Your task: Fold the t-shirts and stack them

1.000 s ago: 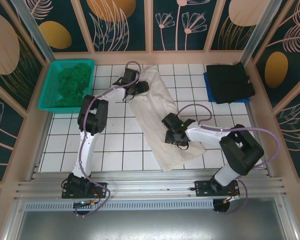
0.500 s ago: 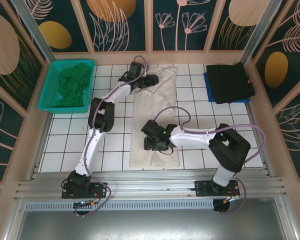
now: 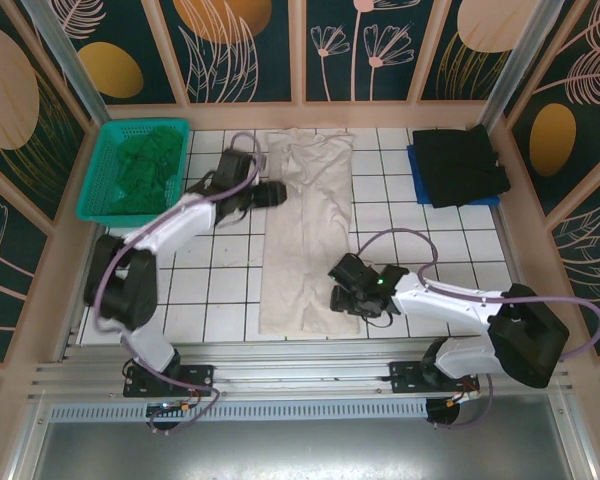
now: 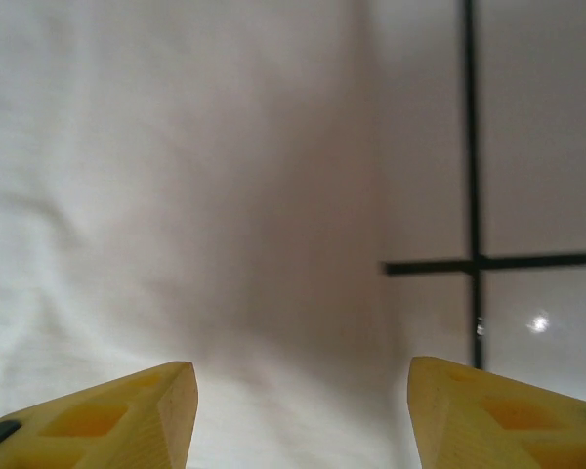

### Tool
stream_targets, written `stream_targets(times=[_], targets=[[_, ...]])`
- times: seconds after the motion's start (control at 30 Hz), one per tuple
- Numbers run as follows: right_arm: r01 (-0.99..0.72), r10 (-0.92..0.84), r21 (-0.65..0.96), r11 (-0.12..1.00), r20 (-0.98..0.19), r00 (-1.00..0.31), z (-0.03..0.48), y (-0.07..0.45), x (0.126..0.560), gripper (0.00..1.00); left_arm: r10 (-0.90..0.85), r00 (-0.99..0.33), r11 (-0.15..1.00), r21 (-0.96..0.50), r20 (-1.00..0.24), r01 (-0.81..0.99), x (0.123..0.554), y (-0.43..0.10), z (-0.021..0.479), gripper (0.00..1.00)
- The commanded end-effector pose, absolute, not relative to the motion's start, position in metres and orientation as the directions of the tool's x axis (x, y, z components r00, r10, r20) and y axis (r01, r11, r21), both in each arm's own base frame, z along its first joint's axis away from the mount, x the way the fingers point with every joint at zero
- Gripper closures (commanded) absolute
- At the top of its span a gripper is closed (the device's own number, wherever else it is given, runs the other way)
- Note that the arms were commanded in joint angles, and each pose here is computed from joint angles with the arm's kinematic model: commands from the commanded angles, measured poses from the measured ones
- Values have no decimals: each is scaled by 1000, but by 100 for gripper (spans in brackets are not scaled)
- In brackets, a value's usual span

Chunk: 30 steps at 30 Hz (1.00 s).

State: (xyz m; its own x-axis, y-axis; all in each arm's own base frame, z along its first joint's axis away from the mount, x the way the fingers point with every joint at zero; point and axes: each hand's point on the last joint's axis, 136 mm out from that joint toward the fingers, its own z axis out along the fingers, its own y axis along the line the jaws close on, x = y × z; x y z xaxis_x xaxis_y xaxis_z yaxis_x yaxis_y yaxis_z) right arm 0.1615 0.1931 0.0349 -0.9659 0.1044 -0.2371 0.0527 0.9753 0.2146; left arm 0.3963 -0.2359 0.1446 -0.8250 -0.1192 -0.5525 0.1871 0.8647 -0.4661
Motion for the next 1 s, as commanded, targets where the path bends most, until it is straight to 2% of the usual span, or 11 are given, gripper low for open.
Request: stream_targets(times=[0.0, 0.1, 0.2, 0.3, 0.5, 0.63, 0.73, 0.8, 0.97], targets=[[100, 140, 203, 974, -193, -971, 28, 178, 147, 41, -119, -899, 936, -351, -421, 40, 312, -202, 76, 41], [85, 121, 206, 975, -169, -978, 24, 176, 140, 41, -122, -929, 946, -324, -349, -3, 252, -192, 51, 42], [65, 93, 184, 981, -153, -984, 21, 173, 137, 43, -115, -948, 947, -322, -296, -15, 214, -193, 38, 44], [43, 69, 177, 983, -145, -987, 19, 175, 136, 49, -87, -961, 946, -323, -261, 2, 193, -202, 29, 45], [26, 52, 178, 984, -147, -988, 18, 179, 139, 50, 24, -974, 950, -299, -225, 93, 173, -229, 20, 44], [35, 57, 162, 986, -134, -989, 13, 175, 136, 50, 69, -982, 966, -233, -178, 111, 155, -219, 5, 46], [44, 65, 158, 986, -128, -990, 11, 172, 133, 50, 73, -984, 971, -213, -162, 107, 147, -208, -1, 54], [49, 68, 153, 987, -124, -990, 8, 170, 131, 55, 74, -983, 972, -206, -170, 109, 147, -206, -1, 66], [57, 74, 139, 989, -116, -990, 6, 166, 129, 69, 78, -978, 967, -223, -192, 121, 151, -211, 3, 86]])
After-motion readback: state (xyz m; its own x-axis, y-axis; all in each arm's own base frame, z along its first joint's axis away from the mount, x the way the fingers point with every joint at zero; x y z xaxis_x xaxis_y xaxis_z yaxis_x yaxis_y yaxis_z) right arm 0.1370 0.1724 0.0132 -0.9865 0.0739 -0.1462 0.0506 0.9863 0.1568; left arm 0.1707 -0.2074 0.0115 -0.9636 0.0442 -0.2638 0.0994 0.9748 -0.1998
